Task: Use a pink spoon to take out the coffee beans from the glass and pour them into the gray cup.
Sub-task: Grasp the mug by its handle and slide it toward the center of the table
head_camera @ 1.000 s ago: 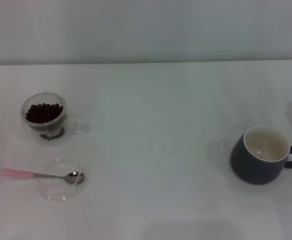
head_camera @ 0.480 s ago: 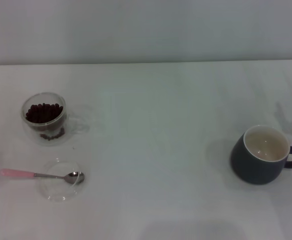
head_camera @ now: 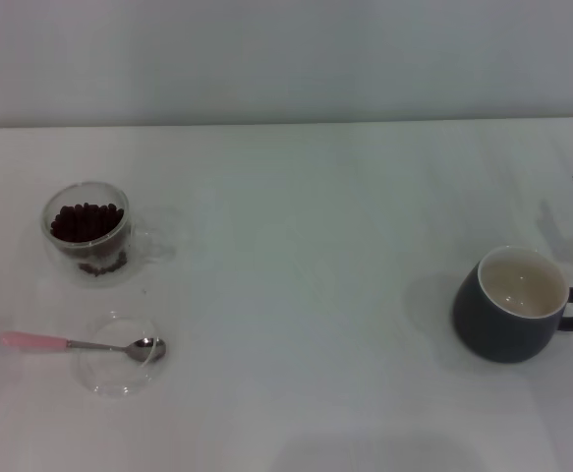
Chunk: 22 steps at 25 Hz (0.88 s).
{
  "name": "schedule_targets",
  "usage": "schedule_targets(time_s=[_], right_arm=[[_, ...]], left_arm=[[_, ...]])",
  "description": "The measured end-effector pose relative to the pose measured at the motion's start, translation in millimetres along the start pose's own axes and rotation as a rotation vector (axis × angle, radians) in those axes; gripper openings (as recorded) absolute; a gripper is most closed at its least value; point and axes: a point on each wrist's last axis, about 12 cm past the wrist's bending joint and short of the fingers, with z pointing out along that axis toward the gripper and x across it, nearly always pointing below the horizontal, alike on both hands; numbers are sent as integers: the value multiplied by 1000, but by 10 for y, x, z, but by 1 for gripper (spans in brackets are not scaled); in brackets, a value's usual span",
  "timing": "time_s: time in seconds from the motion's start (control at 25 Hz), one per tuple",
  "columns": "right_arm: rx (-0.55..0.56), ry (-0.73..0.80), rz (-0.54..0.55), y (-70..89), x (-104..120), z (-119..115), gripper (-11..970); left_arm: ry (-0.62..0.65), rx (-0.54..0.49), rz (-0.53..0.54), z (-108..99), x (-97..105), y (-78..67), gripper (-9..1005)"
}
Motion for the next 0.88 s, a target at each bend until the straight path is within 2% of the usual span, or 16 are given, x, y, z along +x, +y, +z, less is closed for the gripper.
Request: schedule_targets(time_s=[0.2, 0.36, 0.68, 0.88], right_arm=[[-18, 10, -3, 7, 13, -15, 845], [-24, -3, -1, -24, 28, -149, 844], [-46, 9, 80, -163, 111, -647, 844], [-83, 41, 92, -140, 172, -919, 844]], left_arm=[[16, 9, 2, -120, 7, 52, 864], [19, 10, 5, -137, 5, 65, 863], [8, 29, 1, -59, -2, 18, 861], [2, 38, 3, 2, -10, 0, 861]])
